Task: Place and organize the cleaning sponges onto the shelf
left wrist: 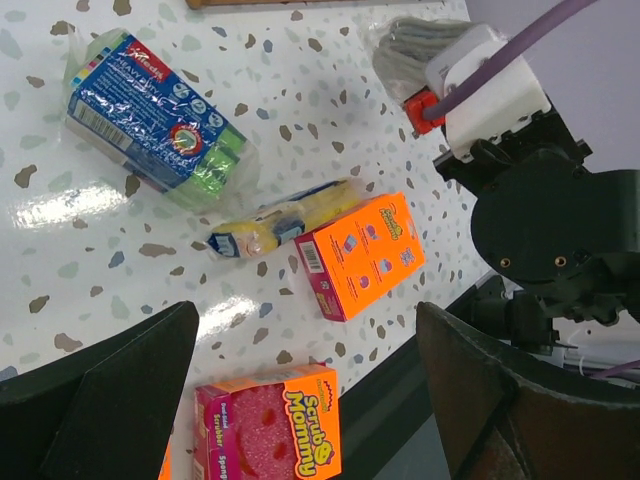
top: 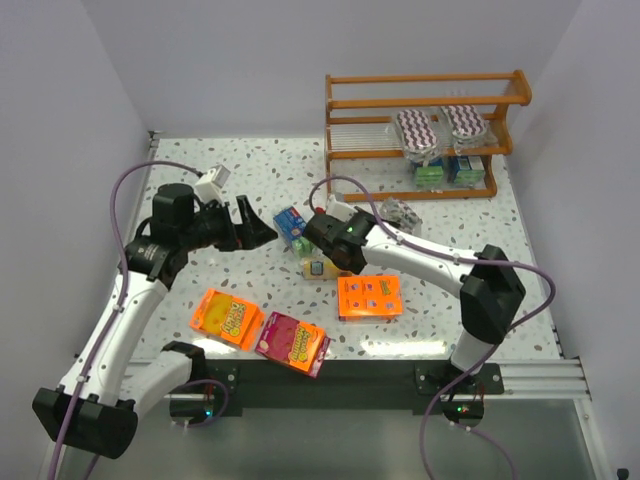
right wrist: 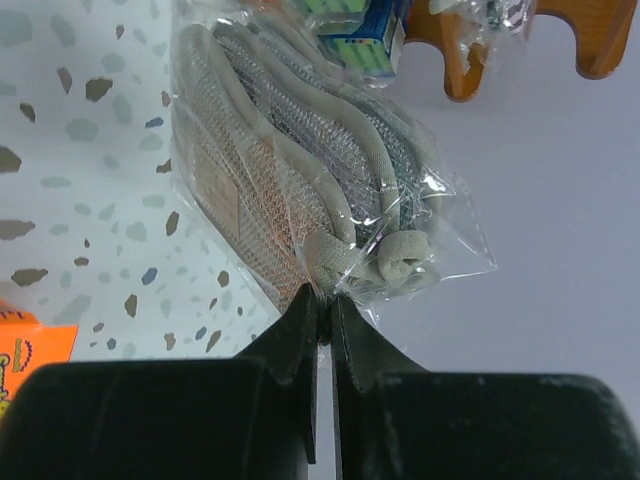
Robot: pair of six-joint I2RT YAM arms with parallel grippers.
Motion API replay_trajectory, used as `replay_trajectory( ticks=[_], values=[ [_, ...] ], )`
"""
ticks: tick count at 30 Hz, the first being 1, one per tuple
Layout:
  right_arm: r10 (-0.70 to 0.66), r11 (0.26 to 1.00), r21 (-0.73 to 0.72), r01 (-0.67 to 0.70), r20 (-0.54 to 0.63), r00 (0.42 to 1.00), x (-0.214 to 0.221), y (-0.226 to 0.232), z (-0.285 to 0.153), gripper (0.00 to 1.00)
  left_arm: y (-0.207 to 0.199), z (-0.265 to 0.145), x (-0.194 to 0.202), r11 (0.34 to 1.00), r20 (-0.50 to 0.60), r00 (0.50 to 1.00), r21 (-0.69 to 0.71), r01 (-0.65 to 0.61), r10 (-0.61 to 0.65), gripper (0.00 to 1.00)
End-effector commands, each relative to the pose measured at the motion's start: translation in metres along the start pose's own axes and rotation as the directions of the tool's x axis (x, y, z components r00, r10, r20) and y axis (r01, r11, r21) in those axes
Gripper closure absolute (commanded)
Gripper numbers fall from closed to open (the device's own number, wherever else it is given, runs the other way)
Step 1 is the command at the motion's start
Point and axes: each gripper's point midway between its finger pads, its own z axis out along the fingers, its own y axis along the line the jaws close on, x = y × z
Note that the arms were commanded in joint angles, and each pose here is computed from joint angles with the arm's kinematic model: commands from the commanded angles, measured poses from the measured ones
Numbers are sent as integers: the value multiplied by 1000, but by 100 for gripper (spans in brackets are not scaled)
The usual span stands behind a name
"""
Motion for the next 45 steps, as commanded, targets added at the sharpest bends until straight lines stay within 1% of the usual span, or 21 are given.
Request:
replay_trajectory(
  ticks=[1,15,18,19,21,22,24,25,27,30,32,33,34,35,37,38,39,40,42,43,45],
  values=[
    [-26,996,-88,34,86,996,-6,11,-9,92,1,1,2,1000,10,1000,-3,18,-18,4],
    [-154,941,-267,210,216,964,23,117,-68,91,8,10,9,999,-12,999,-3,32,-32,4],
    [-177,923,-294,246,242,954,34,131,-81,78,8,10,9,1000,-16,999,-5,29,-29,4],
    [-177,922,-299,244,236,956,39,132,-83,67,9,10,10,1000,-18,999,-6,29,-29,4],
    [-173,929,-285,236,229,958,43,130,-86,58,8,9,9,1000,-17,1000,-5,26,-26,4],
    [-127,938,-292,189,219,967,41,125,-90,45,8,8,9,1000,-15,1000,-6,25,-25,4],
    [-70,948,-291,130,207,976,38,116,-94,33,8,8,10,1000,-19,999,-6,27,-27,4],
    [4,955,-291,56,201,980,33,107,-98,14,8,8,10,1000,-19,999,-6,27,-27,4],
    [101,938,-347,-21,212,972,25,96,-109,5,9,9,11,1000,-23,999,-5,29,-29,4],
    [290,843,-514,-160,184,939,15,86,-135,4,8,10,12,1000,-31,999,-4,26,-26,4],
    [451,737,-604,-303,106,886,12,77,-148,4,9,9,12,1000,-30,999,-7,25,-26,3],
    [544,662,-608,-439,-13,839,14,73,-141,3,8,8,12,1000,-25,999,-6,25,-26,3],
    [583,598,-619,-510,-102,806,17,73,-137,4,10,9,14,1000,-27,999,-9,30,-30,4],
    [583,490,-664,-565,-232,778,21,83,-141,5,10,9,14,999,-25,999,-6,32,-32,4],
    [671,258,-603,-755,-450,589,22,82,-121,10,10,10,16,999,-30,999,-2,38,-38,3],
    [671,137,-605,-784,-526,523,18,84,-125,11,10,12,17,999,-34,999,6,40,-39,3],
    [704,41,-549,-835,-577,414,16,76,-112,13,11,13,18,999,-39,998,5,45,-45,3],
    [724,-119,-488,-864,-639,261,12,72,-112,19,10,13,18,999,-41,998,9,45,-45,3],
    [709,-268,-427,-864,-695,123,5,71,-107,22,8,13,16,999,-39,998,14,41,-41,3],
    [681,-361,-370,-856,-732,29,0,64,-111,23,7,12,14,999,-35,999,15,39,-39,3],
    [639,-432,-322,-843,-769,-33,-5,63,-113,23,7,11,13,999,-32,999,13,35,-35,3]
  ],
)
